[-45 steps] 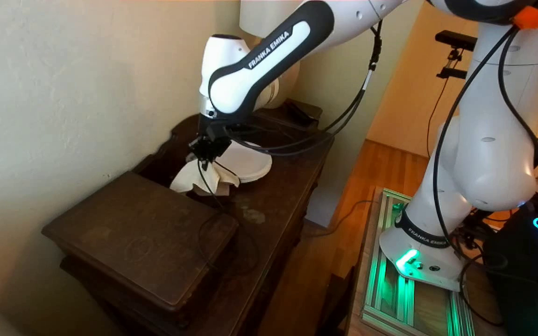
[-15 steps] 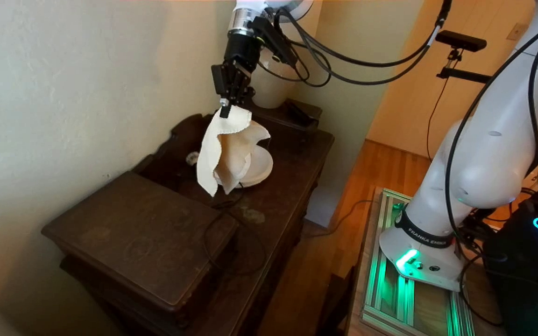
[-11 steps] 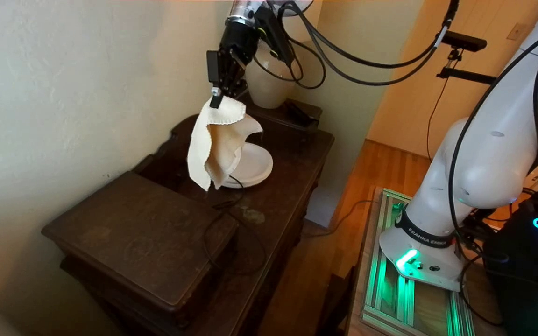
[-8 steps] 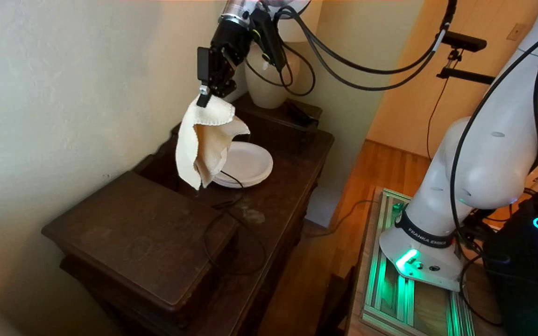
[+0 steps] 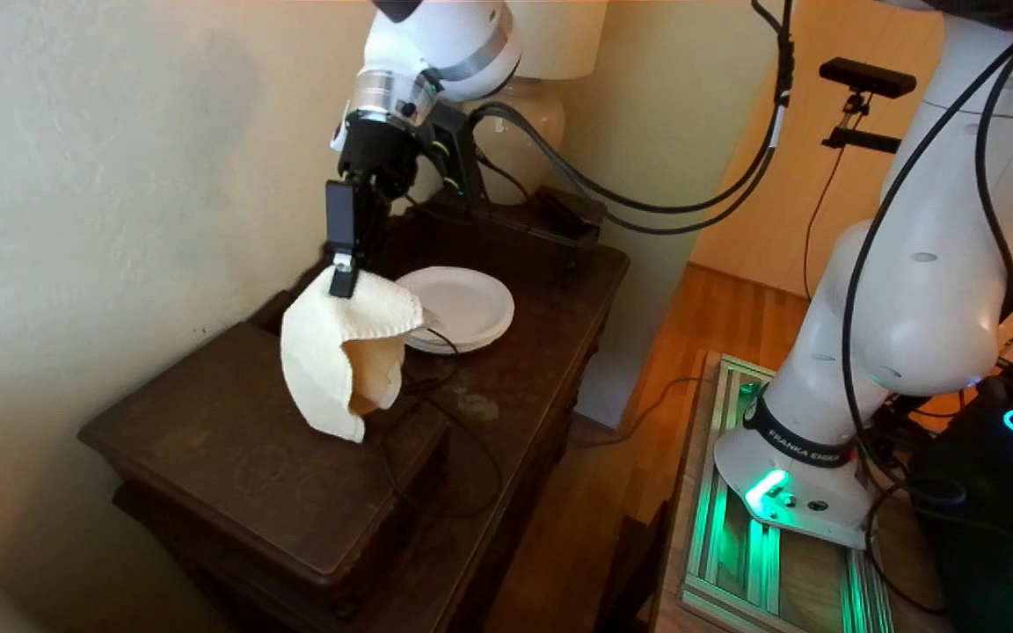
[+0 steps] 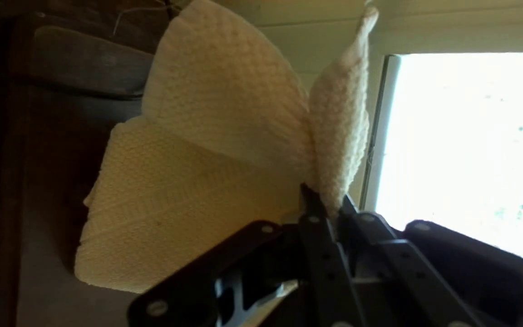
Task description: Use the towel to wipe the left side of the cabinet.
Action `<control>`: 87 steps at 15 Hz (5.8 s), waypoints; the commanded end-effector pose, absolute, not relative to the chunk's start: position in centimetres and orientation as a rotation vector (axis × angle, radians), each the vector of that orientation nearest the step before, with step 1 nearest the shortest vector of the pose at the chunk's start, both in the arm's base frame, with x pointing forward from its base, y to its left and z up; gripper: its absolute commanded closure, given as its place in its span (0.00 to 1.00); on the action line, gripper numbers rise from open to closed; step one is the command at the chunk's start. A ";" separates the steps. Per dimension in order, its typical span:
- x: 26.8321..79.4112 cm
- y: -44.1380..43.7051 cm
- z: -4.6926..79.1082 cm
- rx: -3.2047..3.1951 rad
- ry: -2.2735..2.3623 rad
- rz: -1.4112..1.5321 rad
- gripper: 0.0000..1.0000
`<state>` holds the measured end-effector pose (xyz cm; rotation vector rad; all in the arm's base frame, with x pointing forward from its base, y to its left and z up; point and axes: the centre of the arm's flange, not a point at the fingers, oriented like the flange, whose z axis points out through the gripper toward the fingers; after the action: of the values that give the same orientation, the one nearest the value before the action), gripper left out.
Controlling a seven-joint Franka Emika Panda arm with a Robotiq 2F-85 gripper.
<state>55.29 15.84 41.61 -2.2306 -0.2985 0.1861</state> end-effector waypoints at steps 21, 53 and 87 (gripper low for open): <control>62.0 24.9 32.6 -2.523 -0.653 0.046 0.97; 57.1 21.9 27.3 -2.502 -0.647 0.566 0.97; 57.1 27.6 28.5 -2.558 -0.526 0.434 0.98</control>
<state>59.79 28.45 27.78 -2.5703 -0.5618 0.3125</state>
